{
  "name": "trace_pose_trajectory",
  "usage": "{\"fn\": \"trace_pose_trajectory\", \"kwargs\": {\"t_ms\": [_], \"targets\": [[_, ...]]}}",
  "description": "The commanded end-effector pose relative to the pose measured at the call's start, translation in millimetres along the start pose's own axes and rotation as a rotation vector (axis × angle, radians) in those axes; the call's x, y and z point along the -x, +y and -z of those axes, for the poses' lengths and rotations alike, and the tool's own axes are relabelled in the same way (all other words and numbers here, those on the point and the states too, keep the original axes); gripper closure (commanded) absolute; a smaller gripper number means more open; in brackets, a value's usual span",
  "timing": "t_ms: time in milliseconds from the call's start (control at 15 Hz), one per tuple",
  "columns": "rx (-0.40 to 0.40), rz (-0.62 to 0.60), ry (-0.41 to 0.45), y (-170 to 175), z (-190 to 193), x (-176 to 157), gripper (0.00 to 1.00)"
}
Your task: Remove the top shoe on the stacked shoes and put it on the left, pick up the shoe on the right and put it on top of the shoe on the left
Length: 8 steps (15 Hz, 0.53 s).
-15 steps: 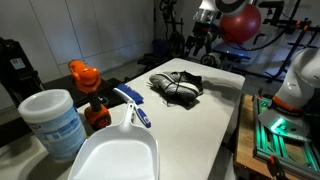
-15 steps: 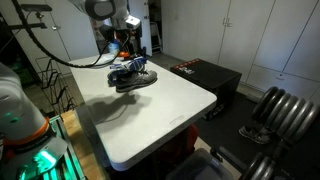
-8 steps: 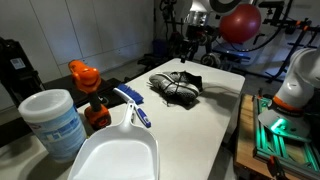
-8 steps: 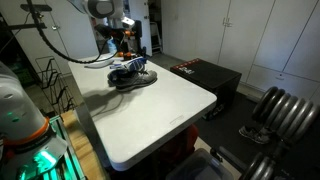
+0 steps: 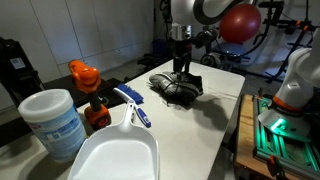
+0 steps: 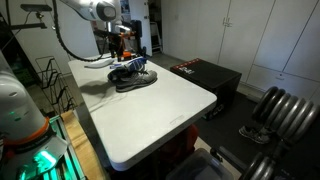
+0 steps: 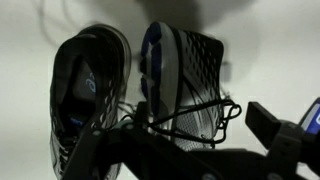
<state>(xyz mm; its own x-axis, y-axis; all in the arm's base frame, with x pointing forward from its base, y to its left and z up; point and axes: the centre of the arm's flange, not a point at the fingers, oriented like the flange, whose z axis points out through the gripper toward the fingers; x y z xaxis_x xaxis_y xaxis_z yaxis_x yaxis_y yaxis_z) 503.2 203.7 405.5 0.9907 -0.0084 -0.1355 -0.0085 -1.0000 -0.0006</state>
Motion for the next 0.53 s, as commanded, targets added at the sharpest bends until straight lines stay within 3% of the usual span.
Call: {"fn": "trace_pose_trajectory", "kwargs": {"t_ms": [0,467], "targets": [[0.018,-0.02,-0.046,-1,-13,-21,0.0],[-0.005,-0.075,-0.054,58,-35,-16,0.0]]}}
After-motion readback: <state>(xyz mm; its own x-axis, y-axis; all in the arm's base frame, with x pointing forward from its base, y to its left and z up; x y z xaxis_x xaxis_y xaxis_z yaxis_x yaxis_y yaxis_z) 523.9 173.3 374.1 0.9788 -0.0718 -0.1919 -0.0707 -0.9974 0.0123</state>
